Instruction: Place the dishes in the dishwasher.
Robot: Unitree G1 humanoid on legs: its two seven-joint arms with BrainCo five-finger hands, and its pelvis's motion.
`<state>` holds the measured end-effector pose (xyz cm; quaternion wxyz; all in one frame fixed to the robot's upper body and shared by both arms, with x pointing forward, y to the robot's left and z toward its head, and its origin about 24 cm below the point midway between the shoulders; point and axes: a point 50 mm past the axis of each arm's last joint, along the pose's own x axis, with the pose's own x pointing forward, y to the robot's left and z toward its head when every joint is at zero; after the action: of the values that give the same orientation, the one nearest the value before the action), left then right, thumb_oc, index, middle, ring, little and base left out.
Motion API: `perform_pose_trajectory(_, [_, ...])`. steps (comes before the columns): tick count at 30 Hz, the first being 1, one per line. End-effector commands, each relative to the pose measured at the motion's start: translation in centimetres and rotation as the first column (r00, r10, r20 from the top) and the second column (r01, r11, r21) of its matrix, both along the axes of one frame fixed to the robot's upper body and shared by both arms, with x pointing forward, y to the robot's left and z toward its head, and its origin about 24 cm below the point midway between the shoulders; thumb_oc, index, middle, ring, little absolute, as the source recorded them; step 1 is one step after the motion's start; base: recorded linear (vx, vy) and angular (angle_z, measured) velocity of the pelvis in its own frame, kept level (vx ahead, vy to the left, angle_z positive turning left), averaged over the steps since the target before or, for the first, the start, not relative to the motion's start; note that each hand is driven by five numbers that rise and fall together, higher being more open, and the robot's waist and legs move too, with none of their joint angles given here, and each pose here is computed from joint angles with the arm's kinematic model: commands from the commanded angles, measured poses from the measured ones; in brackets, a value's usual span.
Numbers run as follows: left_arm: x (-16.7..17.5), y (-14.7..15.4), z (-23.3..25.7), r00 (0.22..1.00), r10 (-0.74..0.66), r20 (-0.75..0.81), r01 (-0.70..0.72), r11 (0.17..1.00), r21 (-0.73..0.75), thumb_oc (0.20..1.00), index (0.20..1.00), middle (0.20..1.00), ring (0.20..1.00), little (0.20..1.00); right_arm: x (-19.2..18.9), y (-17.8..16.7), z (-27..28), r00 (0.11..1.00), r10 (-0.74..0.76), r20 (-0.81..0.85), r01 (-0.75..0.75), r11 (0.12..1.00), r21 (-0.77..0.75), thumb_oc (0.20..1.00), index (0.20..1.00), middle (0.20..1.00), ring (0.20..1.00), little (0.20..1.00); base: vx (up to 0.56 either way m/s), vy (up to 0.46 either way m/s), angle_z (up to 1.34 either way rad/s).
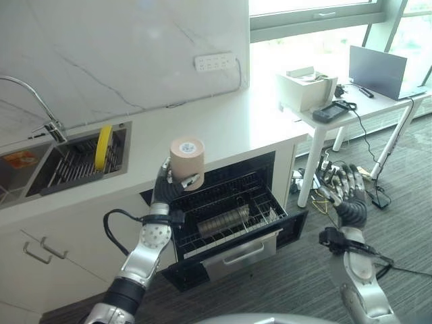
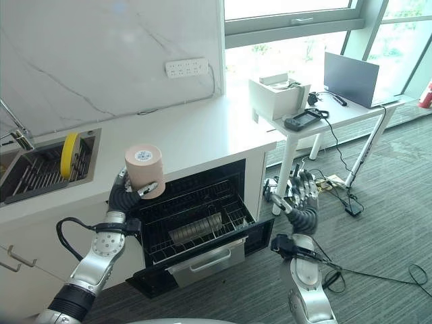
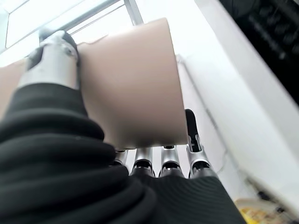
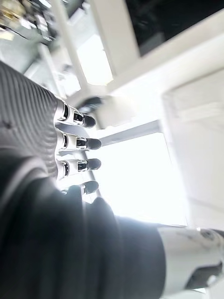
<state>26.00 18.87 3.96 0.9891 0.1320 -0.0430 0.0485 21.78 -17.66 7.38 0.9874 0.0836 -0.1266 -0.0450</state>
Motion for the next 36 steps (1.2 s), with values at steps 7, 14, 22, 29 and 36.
perform_pose_trajectory(7, [2.5,-0.6,4.3,0.983,-0.099,0.152,0.092,0.994,0.051,0.2,0.2,0.2,0.2,0.2,2.5,4.0,1.9,0.943,0.325,0.078,-0.326,0.945,0.009,1.0,1.0,1.0,1.0,1.0,0.0,0.0,0.0])
perform_pose_trajectory(14, [2.7,-1.7,6.1,0.961,-0.158,0.225,0.112,0.973,0.204,0.2,0.2,0.2,0.2,0.2,3.0,5.4,0.0,0.921,0.39,-0.025,-0.383,0.913,0.144,1.0,1.0,1.0,1.0,1.0,0.0,0.002,0.01])
perform_pose_trajectory(22, [2.9,-3.5,7.0,0.942,-0.253,0.221,0.168,0.925,0.34,0.2,0.2,0.2,0.2,0.2,3.4,7.6,0.7,0.852,0.523,-0.012,-0.509,0.835,0.21,1.0,1.0,1.0,1.0,1.0,0.02,-0.008,0.11])
perform_pose_trajectory(29, [3.1,-4.3,6.4,0.941,-0.292,0.169,0.222,0.913,0.341,0.2,0.2,0.2,0.2,0.2,3.5,9.6,3.3,0.749,0.655,0.102,-0.659,0.718,0.224,1.0,1.0,1.0,1.0,1.0,0.02,-0.016,0.1])
perform_pose_trajectory(36, [3.5,-6.0,6.5,0.925,-0.349,0.148,0.279,0.891,0.358,0.2,0.2,0.2,0.2,0.2,3.2,12.0,4.4,0.674,0.726,0.138,-0.732,0.629,0.263,1.0,1.0,1.0,1.0,1.0,0.01,-0.011,0.04])
